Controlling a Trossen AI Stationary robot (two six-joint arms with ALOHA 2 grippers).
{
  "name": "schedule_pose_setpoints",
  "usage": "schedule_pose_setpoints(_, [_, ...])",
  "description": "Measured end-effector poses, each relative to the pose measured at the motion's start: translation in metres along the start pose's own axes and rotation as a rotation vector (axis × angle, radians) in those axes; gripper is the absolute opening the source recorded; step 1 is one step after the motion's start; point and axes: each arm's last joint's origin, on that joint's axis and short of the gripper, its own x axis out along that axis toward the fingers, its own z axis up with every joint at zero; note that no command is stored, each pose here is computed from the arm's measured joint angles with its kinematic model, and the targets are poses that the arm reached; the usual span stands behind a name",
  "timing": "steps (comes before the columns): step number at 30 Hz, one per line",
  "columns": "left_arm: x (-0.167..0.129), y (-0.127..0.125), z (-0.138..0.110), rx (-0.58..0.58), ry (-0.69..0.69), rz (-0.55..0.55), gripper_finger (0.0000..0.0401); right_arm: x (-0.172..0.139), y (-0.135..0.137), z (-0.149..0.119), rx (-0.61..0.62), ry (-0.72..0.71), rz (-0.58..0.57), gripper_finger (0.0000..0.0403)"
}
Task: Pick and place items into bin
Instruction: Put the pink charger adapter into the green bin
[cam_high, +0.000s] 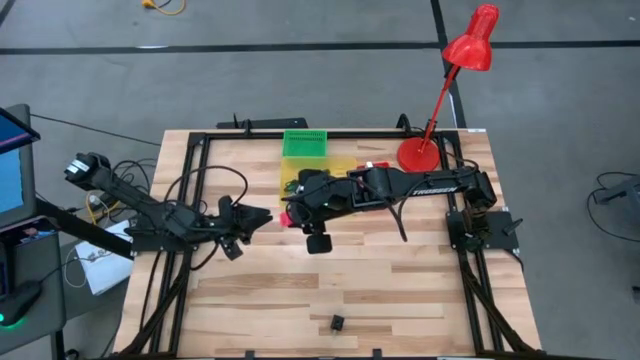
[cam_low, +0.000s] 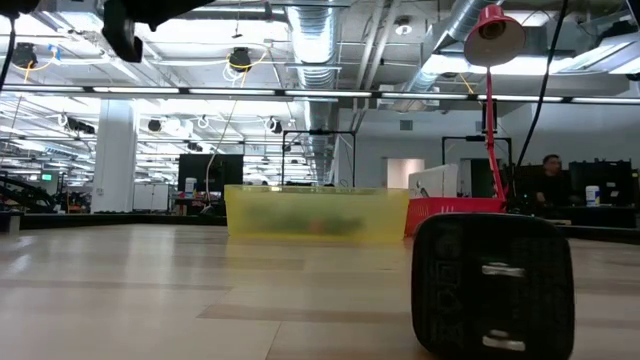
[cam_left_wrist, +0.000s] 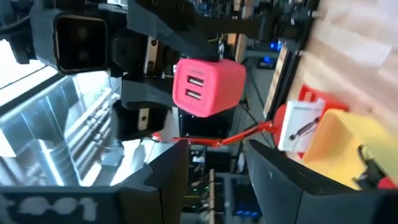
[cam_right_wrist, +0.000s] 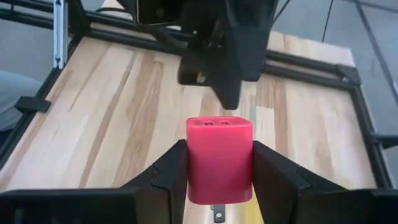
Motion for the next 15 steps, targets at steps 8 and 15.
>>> schedule_pose_setpoints(8, [0.02, 0.005, 0.017, 0.11, -0.016, -0.036, 0.0155, 0.0, 0.001, -0.005, 0.03, 0.046, 0.013, 0.0132])
schedule_pose_setpoints(15, [0.038, 0.003, 0.033, 0.147, -0.018, -0.08, 0.0155, 0.0, 0.001, -0.007, 0.033, 0.071, 0.008, 0.0132])
